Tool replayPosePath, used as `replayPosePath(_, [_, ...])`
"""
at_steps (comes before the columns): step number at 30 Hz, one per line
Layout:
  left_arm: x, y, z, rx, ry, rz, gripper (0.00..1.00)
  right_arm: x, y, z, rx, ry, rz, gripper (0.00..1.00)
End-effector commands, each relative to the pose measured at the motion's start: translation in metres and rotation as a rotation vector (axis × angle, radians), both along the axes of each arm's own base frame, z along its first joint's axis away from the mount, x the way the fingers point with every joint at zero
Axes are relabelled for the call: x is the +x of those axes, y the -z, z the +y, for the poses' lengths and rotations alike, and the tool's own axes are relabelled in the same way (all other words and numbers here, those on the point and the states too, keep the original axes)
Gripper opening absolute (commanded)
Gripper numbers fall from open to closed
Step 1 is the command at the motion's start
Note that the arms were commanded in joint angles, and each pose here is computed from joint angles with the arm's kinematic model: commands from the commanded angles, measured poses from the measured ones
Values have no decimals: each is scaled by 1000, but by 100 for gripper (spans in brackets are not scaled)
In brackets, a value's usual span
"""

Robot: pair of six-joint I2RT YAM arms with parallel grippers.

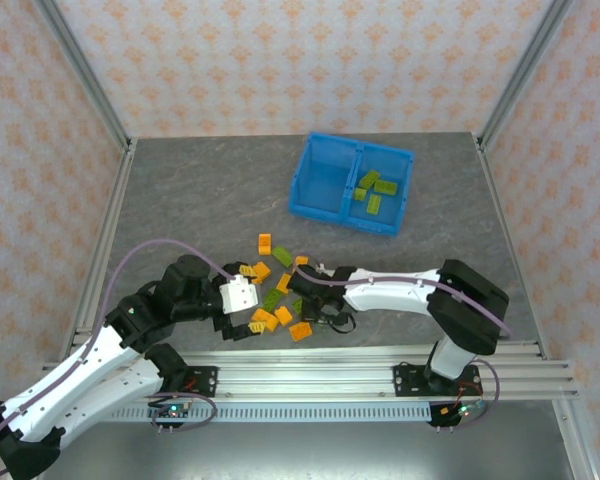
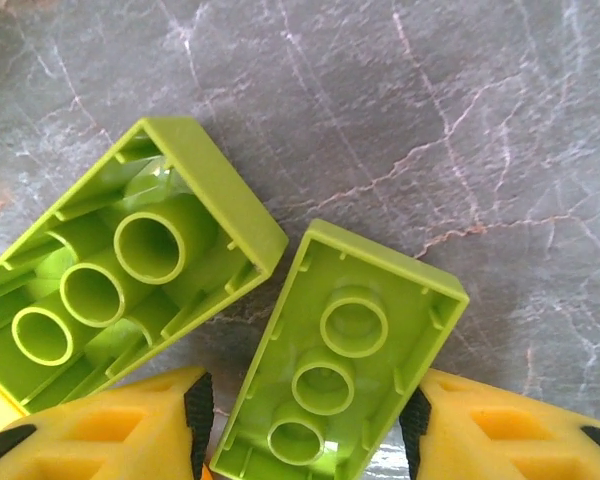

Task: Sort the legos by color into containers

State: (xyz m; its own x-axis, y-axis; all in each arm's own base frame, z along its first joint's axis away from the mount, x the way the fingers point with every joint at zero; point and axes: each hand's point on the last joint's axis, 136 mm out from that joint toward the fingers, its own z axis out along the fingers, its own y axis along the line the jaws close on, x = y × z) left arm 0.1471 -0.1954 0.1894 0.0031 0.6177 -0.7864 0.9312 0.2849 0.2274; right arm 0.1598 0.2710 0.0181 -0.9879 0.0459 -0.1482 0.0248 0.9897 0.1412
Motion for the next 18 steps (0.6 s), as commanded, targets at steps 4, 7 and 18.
replayPosePath(4, [-4, -6, 0, -1, 22, -23, 99, 4, 10, -30, -188, 51, -56, 37])
replayPosePath(7, [-5, -6, 0, 0, 28, -22, 99, 8, 4, -34, -158, 92, -95, 32])
replayPosePath(18, [-12, -9, -4, -19, 75, -24, 99, 74, -115, -49, -4, 208, -453, 30])
